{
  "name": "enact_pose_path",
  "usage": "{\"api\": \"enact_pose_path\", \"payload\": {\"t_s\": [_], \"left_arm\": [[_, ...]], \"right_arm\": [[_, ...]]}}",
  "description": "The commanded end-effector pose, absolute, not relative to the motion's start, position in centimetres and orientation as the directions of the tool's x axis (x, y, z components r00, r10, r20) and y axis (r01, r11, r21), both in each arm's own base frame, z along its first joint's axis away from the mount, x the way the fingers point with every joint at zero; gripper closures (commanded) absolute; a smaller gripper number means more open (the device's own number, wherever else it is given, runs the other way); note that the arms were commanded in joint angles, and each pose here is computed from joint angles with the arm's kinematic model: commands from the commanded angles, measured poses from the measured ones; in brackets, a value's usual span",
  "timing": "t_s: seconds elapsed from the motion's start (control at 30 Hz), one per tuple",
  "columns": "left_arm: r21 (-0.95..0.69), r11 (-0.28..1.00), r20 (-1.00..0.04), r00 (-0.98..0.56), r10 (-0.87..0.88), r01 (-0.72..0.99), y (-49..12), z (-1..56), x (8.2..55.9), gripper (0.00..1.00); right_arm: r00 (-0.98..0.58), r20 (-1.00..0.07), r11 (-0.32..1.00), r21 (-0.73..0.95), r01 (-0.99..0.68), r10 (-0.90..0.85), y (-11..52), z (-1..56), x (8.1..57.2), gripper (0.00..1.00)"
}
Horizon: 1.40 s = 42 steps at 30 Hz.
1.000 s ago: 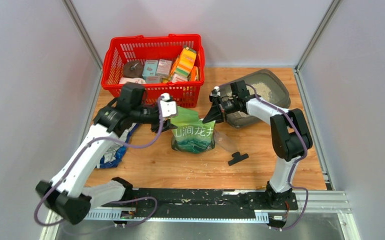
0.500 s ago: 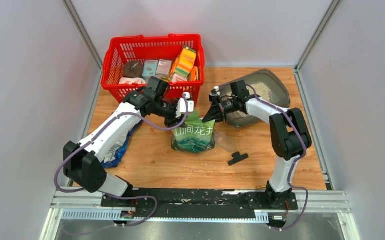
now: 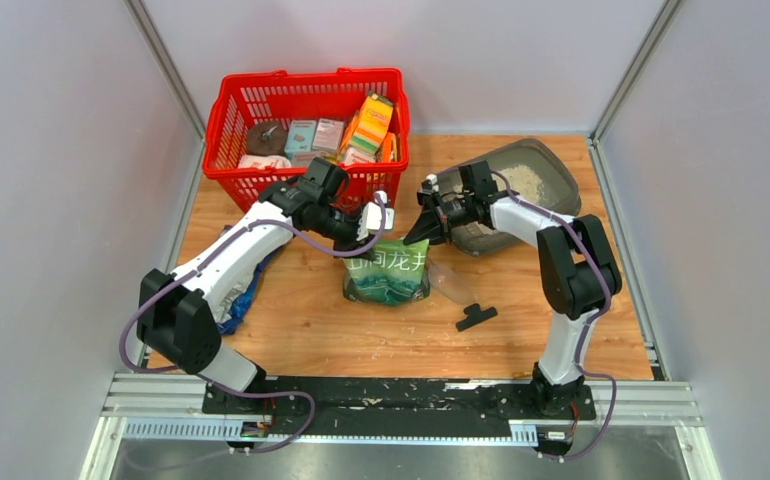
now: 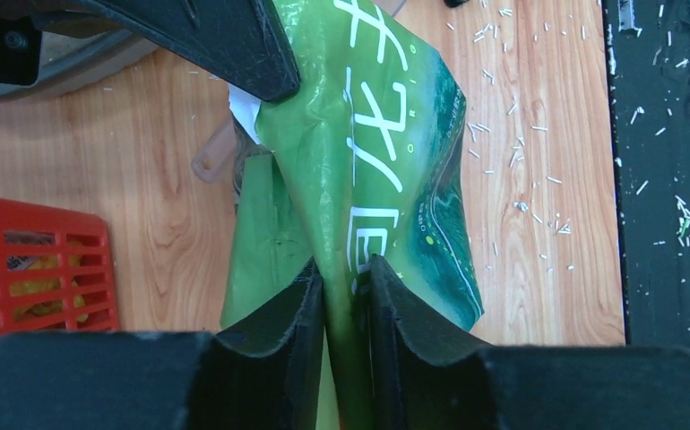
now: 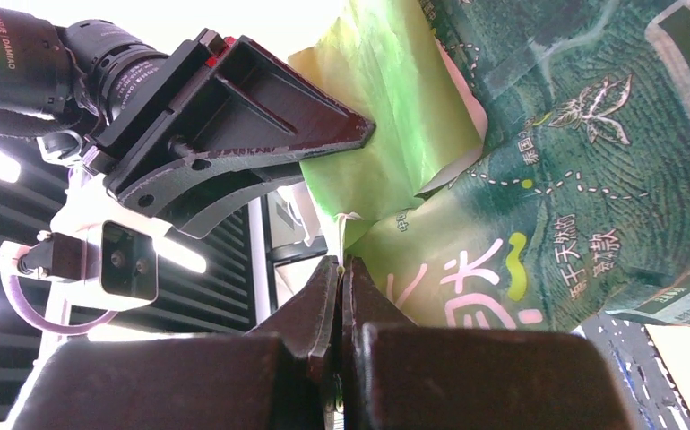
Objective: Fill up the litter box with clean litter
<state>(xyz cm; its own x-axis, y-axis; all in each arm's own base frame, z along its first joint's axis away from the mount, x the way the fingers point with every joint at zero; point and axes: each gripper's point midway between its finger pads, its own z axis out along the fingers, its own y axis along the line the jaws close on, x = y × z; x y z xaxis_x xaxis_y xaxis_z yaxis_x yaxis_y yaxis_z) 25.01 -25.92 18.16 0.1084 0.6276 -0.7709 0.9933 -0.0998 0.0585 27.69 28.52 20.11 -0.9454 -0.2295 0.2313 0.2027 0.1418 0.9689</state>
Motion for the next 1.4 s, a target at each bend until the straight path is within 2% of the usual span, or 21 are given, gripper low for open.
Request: {"api": "enact_pose_path", "payload": {"t_s": [0.0, 0.07, 0.1, 0.13, 0.2, 0.23, 0.27, 0.3, 0.33, 0.4, 0.43, 0.47, 0.5, 0.53, 0.57, 0.6, 0.67, 0.9, 1.03, 1.37], "left_arm": [[0.04, -0.087, -0.78, 0.086, 0.62, 0.995, -26.0, 18.0, 24.5, 0.74], [0.03, -0.068, -0.783, 0.066, 0.619, 0.997, -26.0, 17.9, 24.6, 0.81], [-0.001, -0.051, -0.784, 0.031, 0.62, 0.999, -26.0, 17.7, 24.3, 0.82], [-0.016, -0.044, -0.787, 0.014, 0.617, 0.999, -26.1, 17.7, 24.2, 0.83], [-0.061, -0.026, -0.795, -0.033, 0.606, 0.998, -26.3, 17.5, 23.7, 0.85], [-0.071, -0.021, -0.798, -0.044, 0.601, 0.997, -26.4, 17.5, 23.6, 0.87], [-0.07, -0.015, -0.805, -0.047, 0.591, 0.997, -26.5, 17.6, 23.7, 0.88], [-0.092, -0.002, -0.808, -0.073, 0.584, 0.996, -26.6, 17.5, 23.4, 0.88], [-0.089, 0.002, -0.813, -0.073, 0.578, 0.996, -26.7, 17.6, 23.5, 0.89], [-0.104, 0.006, -0.817, -0.089, 0.569, 0.995, -26.7, 17.8, 23.2, 0.89], [-0.104, 0.007, -0.82, -0.09, 0.565, 0.995, -26.7, 17.9, 23.1, 0.89], [-0.109, 0.01, -0.82, -0.096, 0.565, 0.994, -26.7, 17.9, 23.1, 0.89], [-0.114, 0.019, -0.822, -0.105, 0.56, 0.993, -26.7, 18.1, 22.9, 0.89], [-0.106, 0.024, -0.825, -0.102, 0.555, 0.994, -26.7, 18.2, 23.1, 0.89], [-0.109, 0.034, -0.828, -0.11, 0.55, 0.993, -26.7, 18.4, 23.0, 0.89], [-0.115, 0.038, -0.829, -0.117, 0.547, 0.993, -26.7, 18.4, 22.9, 0.89], [-0.119, 0.049, -0.833, -0.126, 0.539, 0.992, -26.7, 18.5, 22.9, 0.89], [-0.148, 0.052, -0.838, -0.153, 0.524, 0.988, -26.8, 18.8, 22.4, 0.89], [-0.158, 0.045, -0.847, -0.159, 0.508, 0.986, -27.2, 19.1, 22.4, 0.89], [-0.187, 0.047, -0.846, -0.185, 0.5, 0.981, -27.4, 19.1, 22.3, 0.89]], "right_arm": [[-0.942, 0.257, 0.145, 0.962, 0.23, -0.214, 28.5, 20.1, 28.2, 0.98], [-0.955, 0.211, 0.133, 0.973, 0.186, -0.207, 28.4, 20.8, 28.7, 0.87], [-0.972, 0.144, 0.133, 0.984, 0.121, -0.187, 28.4, 21.0, 29.2, 0.69], [-0.985, 0.073, 0.127, 0.991, 0.053, -0.154, 27.9, 21.9, 30.3, 0.6], [-0.996, -0.008, 0.156, 0.987, -0.023, -0.094, 27.1, 22.6, 31.6, 0.49], [-0.98, -0.185, 0.153, 0.969, -0.195, -0.075, 26.3, 23.9, 33.1, 0.48], [-0.976, -0.206, 0.195, 0.957, -0.215, -0.068, 25.5, 24.4, 32.9, 0.47], [-0.954, -0.294, 0.254, 0.92, -0.298, -0.055, 24.8, 24.5, 33.6, 0.44], [-0.839, -0.53, 0.258, 0.799, -0.543, -0.127, 24.3, 24.6, 34.0, 0.43], [-0.681, -0.698, 0.256, 0.632, -0.731, -0.222, 23.5, 27.1, 32.0, 0.42], [-0.49, -0.827, 0.2, 0.449, -0.871, -0.275, 23.1, 27.6, 31.3, 0.42], [-0.414, -0.861, 0.175, 0.377, -0.909, -0.296, 22.9, 26.2, 30.3, 0.41], [-0.256, -0.92, 0.163, 0.216, -0.963, -0.296, 22.9, 28.3, 28.6, 0.41], [-0.041, -0.961, 0.13, 0.005, -0.992, -0.275, 23.4, 29.5, 29.1, 0.41], [-0.017, -0.957, 0.104, -0.014, -0.994, -0.291, 23.4, 26.5, 27.6, 0.41], [0.133, -0.948, 0.081, -0.162, -0.984, -0.289, 23.8, 28.0, 25.8, 0.41], [0.318, -0.902, 0.052, -0.347, -0.937, -0.291, 24.6, 27.5, 25.3, 0.4], [0.563, -0.79, -0.02, -0.576, -0.817, -0.242, 27.0, 26.3, 24.3, 0.4], [0.639, -0.733, -0.101, -0.636, -0.765, -0.23, 27.7, 24.8, 24.3, 0.39], [0.665, -0.724, -0.169, -0.643, -0.747, -0.181, 29.0, 23.3, 23.9, 0.38]]}}
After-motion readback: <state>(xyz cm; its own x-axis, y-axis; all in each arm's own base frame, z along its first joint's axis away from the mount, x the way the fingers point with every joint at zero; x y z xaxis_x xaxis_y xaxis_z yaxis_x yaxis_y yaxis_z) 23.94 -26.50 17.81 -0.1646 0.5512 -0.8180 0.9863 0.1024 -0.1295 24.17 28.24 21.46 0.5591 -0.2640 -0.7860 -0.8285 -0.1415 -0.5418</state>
